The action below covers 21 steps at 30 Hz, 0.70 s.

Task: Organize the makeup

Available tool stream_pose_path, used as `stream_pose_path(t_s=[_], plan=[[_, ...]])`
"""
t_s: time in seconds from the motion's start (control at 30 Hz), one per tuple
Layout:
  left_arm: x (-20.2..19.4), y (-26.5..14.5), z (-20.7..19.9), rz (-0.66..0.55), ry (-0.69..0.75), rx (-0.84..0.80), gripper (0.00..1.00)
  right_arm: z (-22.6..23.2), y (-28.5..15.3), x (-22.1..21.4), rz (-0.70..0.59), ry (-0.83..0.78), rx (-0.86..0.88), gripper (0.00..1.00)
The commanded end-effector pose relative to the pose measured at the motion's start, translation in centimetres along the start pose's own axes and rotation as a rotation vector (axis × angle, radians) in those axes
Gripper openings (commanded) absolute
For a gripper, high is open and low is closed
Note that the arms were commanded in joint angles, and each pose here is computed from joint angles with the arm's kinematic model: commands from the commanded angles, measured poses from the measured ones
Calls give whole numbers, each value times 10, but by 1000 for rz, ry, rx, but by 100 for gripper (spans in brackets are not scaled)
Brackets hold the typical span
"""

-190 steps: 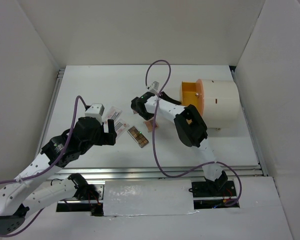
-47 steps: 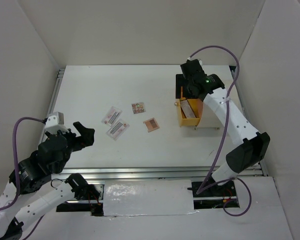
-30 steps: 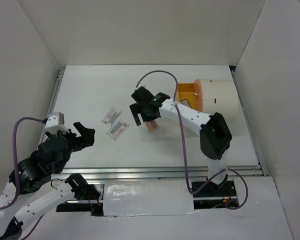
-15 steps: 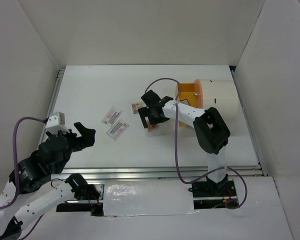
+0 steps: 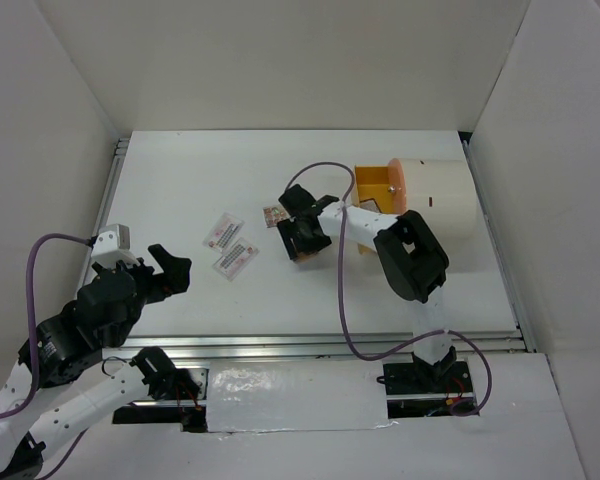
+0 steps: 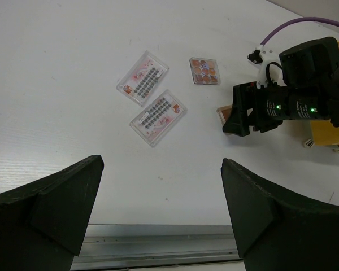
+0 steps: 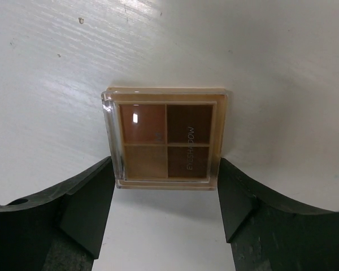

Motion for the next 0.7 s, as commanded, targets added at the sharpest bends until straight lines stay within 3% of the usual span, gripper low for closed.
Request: stream_pose_path(t_s=[0.0,0.2,0.33,0.47,0.6,0.67], plan=[[5,2,-1,-19,6,1,99,18,-5,6,-39,1,63,56],[4,3,-2,-12,10,3,99,53,-72,28,-151,-22,186,53],[4,3,-2,-14,9,4,99,59,-158,63,-319,5,248,54],[4,2,-2,-15,6,1,99,19,-205,88,-414,58,106,56],[5,1,-2,-19,1,-4,99,-63,-219,97,-449,177,-186,56],[5,0,-2,-24,0,-9,99,-87,-222,93,-449,209,-237,57]])
Point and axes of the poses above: each gripper's point midway between its finger pads, its own y axis out along the fingers, its own z axis along the line the jaws close on, x = y × z, the point moved 1 cm from there along -y, back along the fingers, and after that the axes turned 13 degrees about y, right-handed, at the moved point
